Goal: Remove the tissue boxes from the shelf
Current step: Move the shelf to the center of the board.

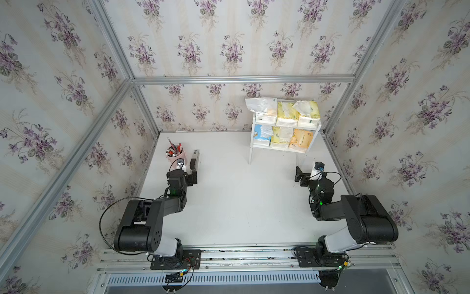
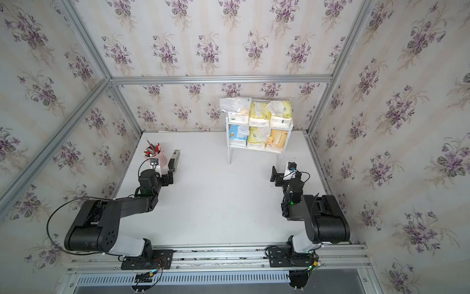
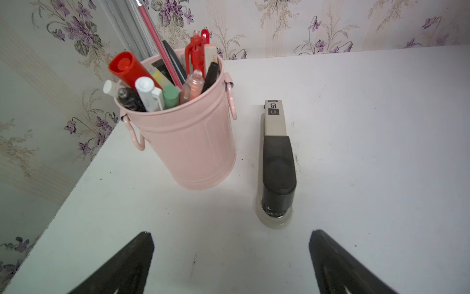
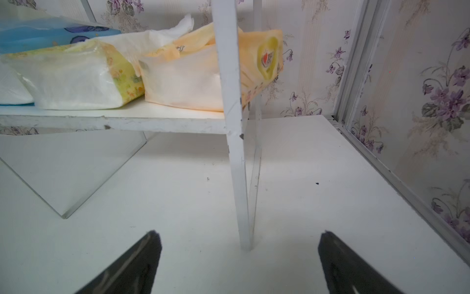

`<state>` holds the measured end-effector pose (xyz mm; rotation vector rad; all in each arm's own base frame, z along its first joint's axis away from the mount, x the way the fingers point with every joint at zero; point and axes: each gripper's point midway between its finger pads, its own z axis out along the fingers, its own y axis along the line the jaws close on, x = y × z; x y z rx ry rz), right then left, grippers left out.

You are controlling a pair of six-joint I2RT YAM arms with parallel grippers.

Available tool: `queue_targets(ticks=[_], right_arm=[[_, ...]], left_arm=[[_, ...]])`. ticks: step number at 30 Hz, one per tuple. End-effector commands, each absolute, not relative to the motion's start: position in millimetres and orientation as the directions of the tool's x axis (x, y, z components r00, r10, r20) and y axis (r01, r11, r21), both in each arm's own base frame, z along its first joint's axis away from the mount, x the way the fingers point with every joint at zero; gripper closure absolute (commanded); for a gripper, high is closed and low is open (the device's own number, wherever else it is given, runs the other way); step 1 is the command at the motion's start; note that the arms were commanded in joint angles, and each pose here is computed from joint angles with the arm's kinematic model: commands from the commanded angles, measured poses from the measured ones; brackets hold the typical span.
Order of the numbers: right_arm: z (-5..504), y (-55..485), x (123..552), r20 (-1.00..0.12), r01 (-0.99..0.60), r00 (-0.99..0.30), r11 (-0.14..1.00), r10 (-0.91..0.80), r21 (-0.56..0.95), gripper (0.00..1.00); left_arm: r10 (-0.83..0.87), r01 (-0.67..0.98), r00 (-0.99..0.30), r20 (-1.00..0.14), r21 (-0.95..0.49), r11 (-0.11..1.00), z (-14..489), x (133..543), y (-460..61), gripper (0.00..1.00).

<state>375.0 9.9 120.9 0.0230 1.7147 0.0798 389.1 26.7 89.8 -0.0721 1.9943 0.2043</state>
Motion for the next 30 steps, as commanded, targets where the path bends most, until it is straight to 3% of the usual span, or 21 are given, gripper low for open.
queue_targets(ticks=[1, 13, 19, 25, 30], right_arm=[[122.1, 9.7, 375.6, -0.989, -0.03, -0.14, 0.998, 0.054, 0.058, 0.0], [123.1, 10.5, 374.7, -0.989, -0.035, -0.136, 0.998, 0.054, 0.059, 0.0], [153.0, -1.8, 356.0, -0.995, 0.027, -0.053, 0.996, 0.087, 0.085, 0.0], [200.9, 8.8, 348.3, -0.994, -0.037, -0.036, 0.994, 0.099, 0.101, 0.0], [232.6, 29.3, 340.7, -0.996, -0.158, -0.033, 0.984, 0.078, 0.082, 0.0]], left_arm=[[0.051, -0.144, -0.413, -0.909, 0.12, 0.982, 92.9, 391.5, 27.2, 0.01], [0.049, -0.149, -0.397, -0.917, 0.117, 0.982, 95.5, 388.1, 27.9, 0.01], [0.03, -0.15, -0.306, -0.952, 0.08, 0.985, 145.3, 360.7, 26.4, 0.01], [-0.072, 0.129, -0.136, -0.988, -0.089, 0.988, 226.0, 345.8, -27.7, 0.0], [-0.12, 0.436, -0.13, -0.984, -0.166, 0.884, 262.0, 351.1, -100.0, 0.04]])
